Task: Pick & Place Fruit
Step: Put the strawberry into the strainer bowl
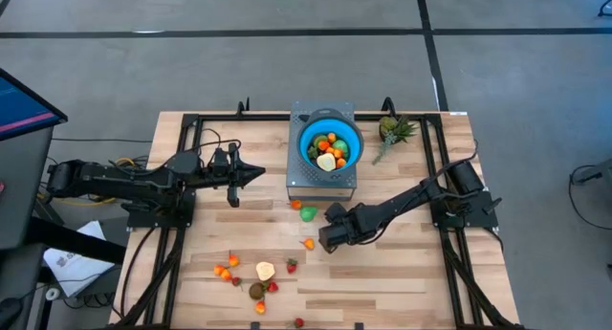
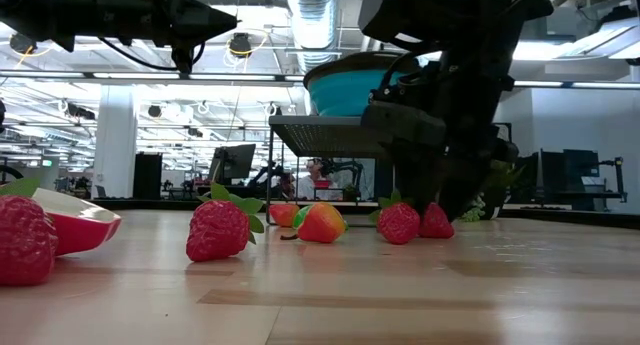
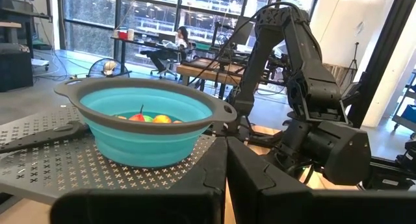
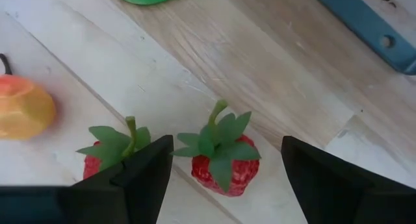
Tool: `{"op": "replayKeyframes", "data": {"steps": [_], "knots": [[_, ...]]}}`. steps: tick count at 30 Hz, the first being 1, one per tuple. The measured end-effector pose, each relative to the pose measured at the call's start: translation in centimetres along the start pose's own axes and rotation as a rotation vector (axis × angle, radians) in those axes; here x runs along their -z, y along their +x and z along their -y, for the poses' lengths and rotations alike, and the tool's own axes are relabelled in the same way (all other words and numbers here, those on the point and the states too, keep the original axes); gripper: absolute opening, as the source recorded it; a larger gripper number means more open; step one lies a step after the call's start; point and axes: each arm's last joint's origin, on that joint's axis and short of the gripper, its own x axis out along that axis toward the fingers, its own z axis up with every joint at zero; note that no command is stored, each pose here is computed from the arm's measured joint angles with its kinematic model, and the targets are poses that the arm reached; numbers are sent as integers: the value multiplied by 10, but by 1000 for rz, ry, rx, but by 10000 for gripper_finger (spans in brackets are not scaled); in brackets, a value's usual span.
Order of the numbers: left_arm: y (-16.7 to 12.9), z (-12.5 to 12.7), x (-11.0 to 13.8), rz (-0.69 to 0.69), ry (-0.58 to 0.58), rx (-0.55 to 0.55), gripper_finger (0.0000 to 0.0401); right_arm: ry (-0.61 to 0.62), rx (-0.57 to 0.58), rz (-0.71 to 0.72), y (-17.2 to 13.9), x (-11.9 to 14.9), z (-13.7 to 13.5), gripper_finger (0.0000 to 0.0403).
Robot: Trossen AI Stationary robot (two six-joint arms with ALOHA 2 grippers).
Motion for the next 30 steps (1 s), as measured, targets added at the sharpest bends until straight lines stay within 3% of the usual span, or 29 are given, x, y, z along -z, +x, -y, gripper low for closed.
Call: {"op": "replayKeyframes", "data": {"steps": [16,30], "knots": [[0,0,0,0,0,0,2,-10,-25,-15,0,-1,-1,155],[0,0,0,0,0,0,2,-9,-25,-15,0,-1,-1,139]]}}
